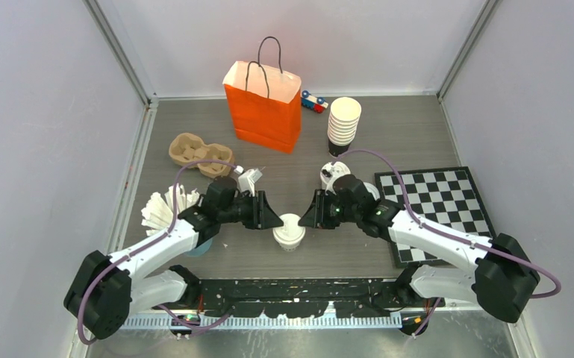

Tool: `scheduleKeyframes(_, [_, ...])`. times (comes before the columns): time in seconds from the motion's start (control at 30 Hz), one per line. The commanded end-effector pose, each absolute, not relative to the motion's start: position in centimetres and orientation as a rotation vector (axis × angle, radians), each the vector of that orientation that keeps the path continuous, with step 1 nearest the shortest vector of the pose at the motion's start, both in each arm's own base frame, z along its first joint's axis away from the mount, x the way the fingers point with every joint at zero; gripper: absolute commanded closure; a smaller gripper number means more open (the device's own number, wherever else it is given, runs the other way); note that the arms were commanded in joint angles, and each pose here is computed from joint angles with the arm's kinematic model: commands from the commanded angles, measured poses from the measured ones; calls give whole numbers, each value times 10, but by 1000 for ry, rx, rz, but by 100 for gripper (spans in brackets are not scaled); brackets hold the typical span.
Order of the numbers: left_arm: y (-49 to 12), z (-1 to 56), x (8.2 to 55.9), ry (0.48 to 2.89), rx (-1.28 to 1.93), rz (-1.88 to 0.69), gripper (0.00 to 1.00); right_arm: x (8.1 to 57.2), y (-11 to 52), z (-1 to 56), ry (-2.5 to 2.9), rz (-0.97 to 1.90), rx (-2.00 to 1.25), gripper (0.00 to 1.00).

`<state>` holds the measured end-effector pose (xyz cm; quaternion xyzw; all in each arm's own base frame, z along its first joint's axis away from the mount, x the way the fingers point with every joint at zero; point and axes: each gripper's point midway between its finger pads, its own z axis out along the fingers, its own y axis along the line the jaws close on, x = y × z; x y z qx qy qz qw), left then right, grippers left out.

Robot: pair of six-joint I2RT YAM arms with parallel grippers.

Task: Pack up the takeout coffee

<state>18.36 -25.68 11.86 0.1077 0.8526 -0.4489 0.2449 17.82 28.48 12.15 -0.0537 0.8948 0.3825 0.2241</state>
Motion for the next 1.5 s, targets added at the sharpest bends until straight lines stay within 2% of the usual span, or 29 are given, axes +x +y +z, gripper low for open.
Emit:
scheduleKeyframes(0.0, [-244, 84, 179, 2410, 270, -1108, 66, 172, 265, 83, 2547, 946, -78, 73])
scheduleKeyframes(0.2, [-244, 79, 177, 2420, 280, -1114, 67, 169, 257, 71, 2558, 913, -79, 72])
scheduleKeyframes(0.33, [-254, 107, 182, 2376, 300, -1167, 61, 177, 265, 107, 2498, 943, -135, 66])
scheduleKeyframes(0.47, [-262, 143, 191, 2321, 336, -1191, 51, 185, 267, 150, 2438, 930, -193, 52])
scheduleKeyframes(0.63, [-263, 197, 207, 2241, 365, -1133, 41, 187, 265, 188, 2381, 922, -240, 29])
scheduleKeyframes(0.67, [-262, 207, 211, 2224, 369, -1112, 39, 187, 264, 192, 2376, 921, -248, 20])
scheduleKeyframes(0.73, [-257, 224, 216, 2200, 373, -1062, 36, 186, 264, 199, 2362, 909, -273, 15])
scheduleKeyframes(0.87, [-239, 250, 218, 2160, 355, -950, 26, 186, 265, 205, 2342, 819, -324, 13])
scheduleKeyframes(0.9, [-234, 255, 216, 2150, 350, -926, 21, 185, 266, 207, 2333, 808, -337, 13])
scheduleKeyframes(0.93, [-227, 257, 215, 2147, 338, -903, 7, 183, 269, 208, 2322, 798, -358, 13])
scheduleKeyframes(0.97, [-222, 261, 211, 2141, 331, -884, 1, 186, 270, 210, 2304, 757, -361, 13])
scheduleKeyframes(1.27, [-169, 287, 177, 2063, 230, -776, 0, 176, 304, 210, 2225, 601, -587, 9])
scheduleKeyframes(1.47, [-152, 285, 165, 2052, 202, -744, 0, 174, 322, 199, 2193, 511, -713, 9])
